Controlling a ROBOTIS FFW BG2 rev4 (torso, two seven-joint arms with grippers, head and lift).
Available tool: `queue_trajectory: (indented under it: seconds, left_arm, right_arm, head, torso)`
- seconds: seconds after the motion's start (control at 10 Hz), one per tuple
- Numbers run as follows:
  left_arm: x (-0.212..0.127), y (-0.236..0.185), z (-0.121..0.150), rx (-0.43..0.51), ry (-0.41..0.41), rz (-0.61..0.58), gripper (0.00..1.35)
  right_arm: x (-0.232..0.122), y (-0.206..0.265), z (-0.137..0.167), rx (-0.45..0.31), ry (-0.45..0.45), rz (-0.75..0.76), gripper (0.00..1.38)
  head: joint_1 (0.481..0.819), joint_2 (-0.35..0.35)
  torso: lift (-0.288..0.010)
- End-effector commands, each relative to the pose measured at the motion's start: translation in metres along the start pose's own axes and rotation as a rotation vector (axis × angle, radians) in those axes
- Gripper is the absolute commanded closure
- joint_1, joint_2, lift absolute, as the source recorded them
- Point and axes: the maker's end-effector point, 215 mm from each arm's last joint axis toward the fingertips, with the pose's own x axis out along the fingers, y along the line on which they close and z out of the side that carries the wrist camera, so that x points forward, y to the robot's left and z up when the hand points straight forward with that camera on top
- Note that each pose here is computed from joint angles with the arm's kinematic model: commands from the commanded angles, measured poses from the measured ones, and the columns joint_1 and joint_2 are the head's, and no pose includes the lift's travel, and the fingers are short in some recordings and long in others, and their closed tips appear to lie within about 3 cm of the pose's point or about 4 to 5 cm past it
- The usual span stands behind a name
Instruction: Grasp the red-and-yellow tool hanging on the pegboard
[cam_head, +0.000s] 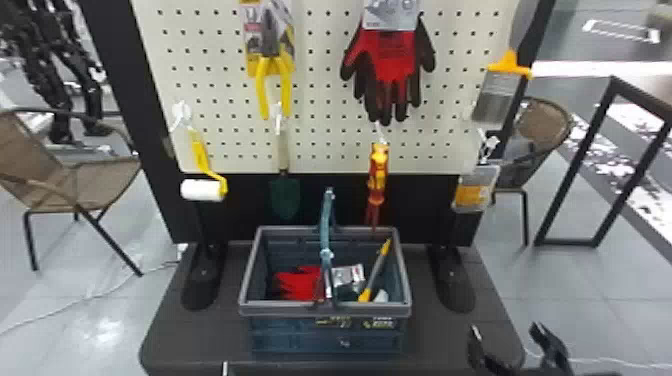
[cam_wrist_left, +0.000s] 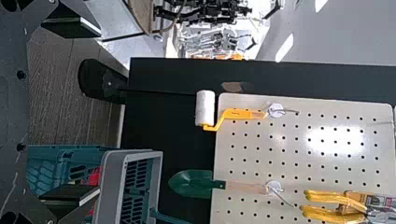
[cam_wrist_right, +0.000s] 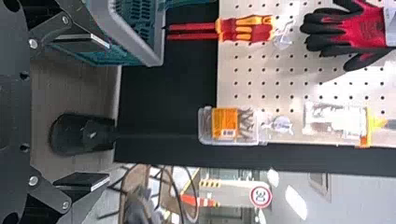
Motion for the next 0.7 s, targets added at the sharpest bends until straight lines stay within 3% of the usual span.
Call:
queue_trajectory:
  seconds: [0.0, 0.6]
  left_arm:
    - [0.002, -0.004, 0.0, -0.003, 0.0, -0.004, 0.13]
    - [0.012, -0.013, 0.005, 0.0, -0.01, -0.025, 0.13]
  right_arm:
    - [0.03, 0.002, 0.017, 0.005, -0.019, 0.047, 0.29]
    - [0.121, 0.064, 0.072, 0.024, -0.045, 0.306, 0.29]
  head:
    - [0.549, 0.0]
    - [0.549, 0.0]
  torso:
    - [-0.1]
    - [-0.1]
